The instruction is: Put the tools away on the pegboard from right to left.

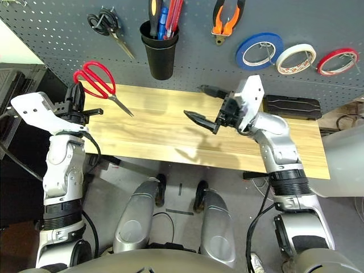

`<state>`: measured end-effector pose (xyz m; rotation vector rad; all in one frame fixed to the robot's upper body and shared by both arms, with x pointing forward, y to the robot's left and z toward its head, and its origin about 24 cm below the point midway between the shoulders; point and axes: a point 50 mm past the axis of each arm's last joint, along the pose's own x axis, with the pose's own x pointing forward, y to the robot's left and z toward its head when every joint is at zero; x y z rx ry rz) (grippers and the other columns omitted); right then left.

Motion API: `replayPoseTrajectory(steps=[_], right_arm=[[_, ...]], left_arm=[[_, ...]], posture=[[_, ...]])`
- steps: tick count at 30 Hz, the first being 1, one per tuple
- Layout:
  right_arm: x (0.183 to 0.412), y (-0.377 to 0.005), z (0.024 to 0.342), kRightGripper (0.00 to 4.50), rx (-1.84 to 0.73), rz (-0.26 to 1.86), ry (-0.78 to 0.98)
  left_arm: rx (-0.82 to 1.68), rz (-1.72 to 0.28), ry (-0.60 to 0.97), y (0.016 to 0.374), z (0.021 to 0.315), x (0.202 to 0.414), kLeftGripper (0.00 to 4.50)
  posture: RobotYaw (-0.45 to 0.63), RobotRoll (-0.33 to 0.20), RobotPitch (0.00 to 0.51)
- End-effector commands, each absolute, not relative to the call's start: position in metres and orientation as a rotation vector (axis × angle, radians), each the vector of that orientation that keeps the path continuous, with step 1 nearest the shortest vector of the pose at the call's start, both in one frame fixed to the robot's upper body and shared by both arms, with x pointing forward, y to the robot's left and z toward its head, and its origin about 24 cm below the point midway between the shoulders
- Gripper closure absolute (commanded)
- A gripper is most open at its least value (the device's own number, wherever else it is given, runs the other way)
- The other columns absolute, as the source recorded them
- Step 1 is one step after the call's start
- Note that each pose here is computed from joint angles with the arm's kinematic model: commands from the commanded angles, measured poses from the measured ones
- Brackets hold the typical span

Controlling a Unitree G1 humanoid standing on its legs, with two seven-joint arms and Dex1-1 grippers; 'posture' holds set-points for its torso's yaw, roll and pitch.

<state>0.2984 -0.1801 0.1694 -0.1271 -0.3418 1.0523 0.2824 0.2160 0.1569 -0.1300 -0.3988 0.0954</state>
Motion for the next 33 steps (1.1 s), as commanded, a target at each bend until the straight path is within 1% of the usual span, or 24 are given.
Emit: replayPoseTrajectory(steps=[1,6,10,25,33], right_arm=[[0.295,-0.188,0.183,0.00,-0.112,1.051,-0.376],[0.294,-0.190,0.197,0.00,-0.100,1.061,-0.408],[0.297,-0.192,0.213,0.00,-0.050,1.034,-0.446],[0.299,-0.192,0.243,0.00,-0.079,1.075,-0.468],[0.302,-0.185,0.253,0.00,-0.092,1.092,-0.480]], left_arm=[[-0.127,0.092,-0.440,0.218,0.169,0.281,4.48],[-0.122,0.085,-0.461,0.218,0.178,0.284,4.48],[-0.116,0.076,-0.475,0.219,0.185,0.287,4.48],[-0.102,0.040,-0.499,0.218,0.202,0.293,4.48],[-0.093,0.018,-0.494,0.215,0.211,0.302,4.48]], posture=[[0.25,0.000,0.238],[0.24,0.000,0.232],[0.23,0.000,0.231],[0.22,0.000,0.224],[0.22,0.000,0.219]])
